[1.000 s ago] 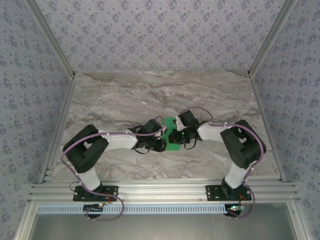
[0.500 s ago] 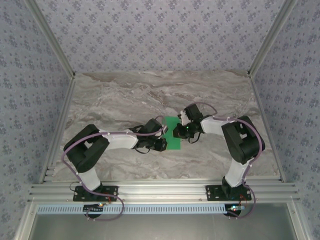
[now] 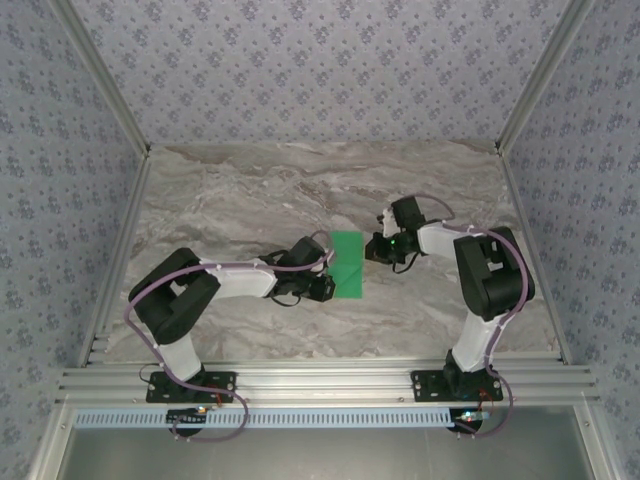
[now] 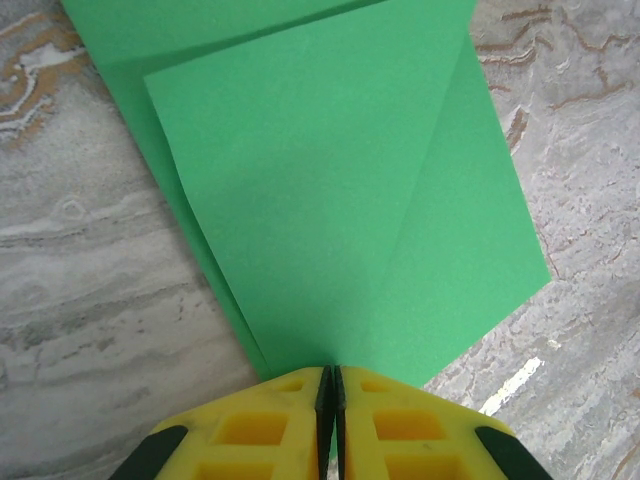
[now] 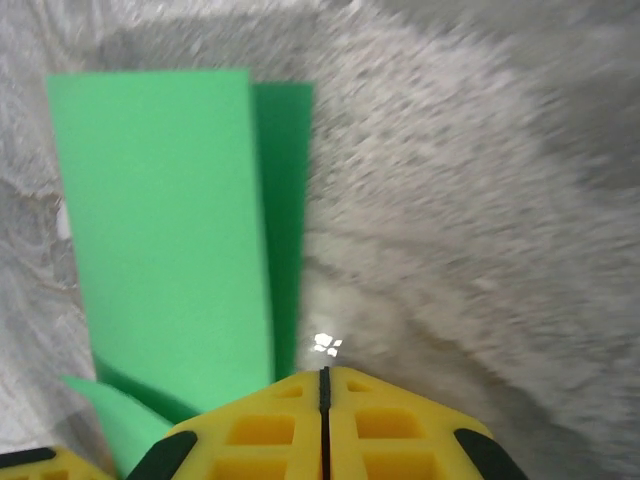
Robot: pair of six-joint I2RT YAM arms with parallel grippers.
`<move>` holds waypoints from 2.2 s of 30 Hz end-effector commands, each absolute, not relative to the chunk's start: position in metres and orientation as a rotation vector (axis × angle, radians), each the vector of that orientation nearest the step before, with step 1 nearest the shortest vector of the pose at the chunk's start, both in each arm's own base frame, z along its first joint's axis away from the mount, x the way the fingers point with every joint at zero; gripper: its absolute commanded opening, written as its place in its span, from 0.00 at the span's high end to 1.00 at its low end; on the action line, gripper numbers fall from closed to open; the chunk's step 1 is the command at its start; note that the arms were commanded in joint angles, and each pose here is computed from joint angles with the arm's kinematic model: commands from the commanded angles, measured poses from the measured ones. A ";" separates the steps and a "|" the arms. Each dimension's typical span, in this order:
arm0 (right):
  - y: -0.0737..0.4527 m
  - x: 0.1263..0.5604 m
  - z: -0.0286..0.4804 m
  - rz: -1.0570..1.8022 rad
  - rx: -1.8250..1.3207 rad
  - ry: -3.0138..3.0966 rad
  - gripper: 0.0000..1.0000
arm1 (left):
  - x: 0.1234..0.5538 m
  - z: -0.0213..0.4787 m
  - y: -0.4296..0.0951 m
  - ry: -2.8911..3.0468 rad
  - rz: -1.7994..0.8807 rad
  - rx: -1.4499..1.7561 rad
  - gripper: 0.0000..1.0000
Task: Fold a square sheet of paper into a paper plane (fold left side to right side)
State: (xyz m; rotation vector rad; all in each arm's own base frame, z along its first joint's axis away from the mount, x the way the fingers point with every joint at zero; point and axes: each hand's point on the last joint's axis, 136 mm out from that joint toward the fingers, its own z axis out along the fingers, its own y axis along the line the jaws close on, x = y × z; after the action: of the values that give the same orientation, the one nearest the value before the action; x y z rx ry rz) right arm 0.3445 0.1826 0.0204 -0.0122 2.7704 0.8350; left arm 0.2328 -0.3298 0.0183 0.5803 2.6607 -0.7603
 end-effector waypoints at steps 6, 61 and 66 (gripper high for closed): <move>0.212 0.325 0.058 0.961 -0.119 2.678 0.90 | 0.212 -0.014 -0.298 2.816 -0.592 0.578 0.87; 0.221 0.283 -0.002 0.796 -0.153 2.910 0.90 | 0.197 0.003 -0.300 2.801 -0.767 0.491 0.87; 0.228 0.287 0.007 0.850 -0.168 2.872 0.90 | 0.201 0.015 -0.285 2.773 -0.773 0.424 0.87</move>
State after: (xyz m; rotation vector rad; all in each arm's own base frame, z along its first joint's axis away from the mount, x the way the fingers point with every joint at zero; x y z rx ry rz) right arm 0.2952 0.2370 0.0177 -0.1726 2.8114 0.9208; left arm 0.2065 -0.3057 0.0202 0.4913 2.7088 -0.8309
